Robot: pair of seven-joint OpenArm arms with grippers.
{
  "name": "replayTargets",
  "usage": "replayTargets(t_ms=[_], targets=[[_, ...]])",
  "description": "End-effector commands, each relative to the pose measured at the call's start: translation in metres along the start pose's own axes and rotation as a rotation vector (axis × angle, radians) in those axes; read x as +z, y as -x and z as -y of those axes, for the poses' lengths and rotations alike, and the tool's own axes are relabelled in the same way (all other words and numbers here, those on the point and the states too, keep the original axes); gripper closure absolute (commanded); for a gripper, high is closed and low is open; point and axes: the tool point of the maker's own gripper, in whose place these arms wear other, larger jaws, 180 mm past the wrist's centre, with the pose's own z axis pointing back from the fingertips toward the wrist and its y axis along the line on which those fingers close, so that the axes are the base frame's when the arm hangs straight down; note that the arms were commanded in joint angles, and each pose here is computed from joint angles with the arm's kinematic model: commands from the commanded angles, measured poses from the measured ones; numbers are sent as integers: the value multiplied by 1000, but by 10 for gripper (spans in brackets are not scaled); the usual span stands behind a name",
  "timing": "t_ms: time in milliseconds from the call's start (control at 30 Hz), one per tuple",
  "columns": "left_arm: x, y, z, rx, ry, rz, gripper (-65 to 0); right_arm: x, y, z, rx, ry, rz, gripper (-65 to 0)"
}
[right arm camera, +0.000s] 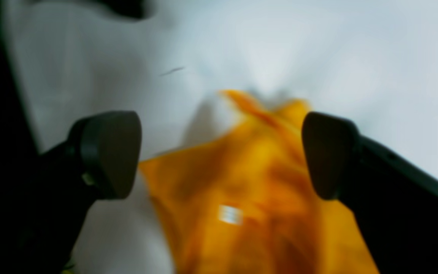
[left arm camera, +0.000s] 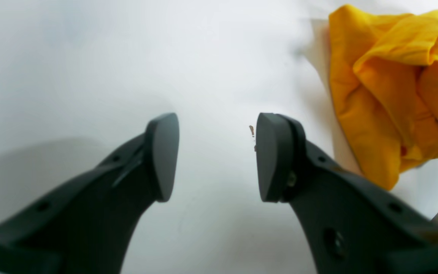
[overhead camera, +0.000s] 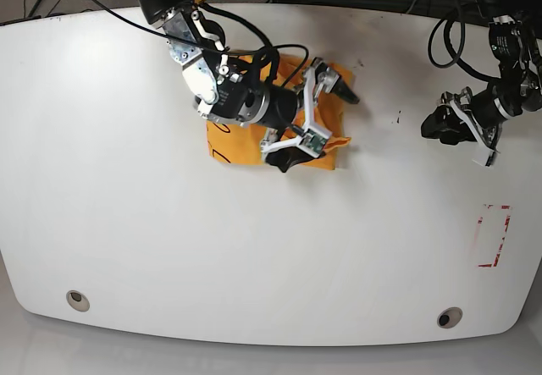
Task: Layout the t-shirt on the table in an organized manner, then fold the t-shirt properly
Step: 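Fold the held shirt end over the bundle with the right gripper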
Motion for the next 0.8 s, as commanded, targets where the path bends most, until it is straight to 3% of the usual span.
replayTargets(t_ms=[0, 267, 367, 600, 767], targets=[[7, -18, -2, -28, -4, 45, -307, -1, -21, 13, 32, 51, 42, -648], [7, -18, -2, -28, -4, 45, -307, -21, -17, 24, 137, 160, -22, -645], [7, -17, -2, -28, -4, 44, -307, -29, -8, 31, 153, 188, -57, -610], [7, -17, -2, -27, -3, 45, -307, -38, -1, 36, 160, 194, -44, -453], [7, -17, -2, -27, -3, 45, -307, -39, 2, 37, 157, 192, -45, -284]])
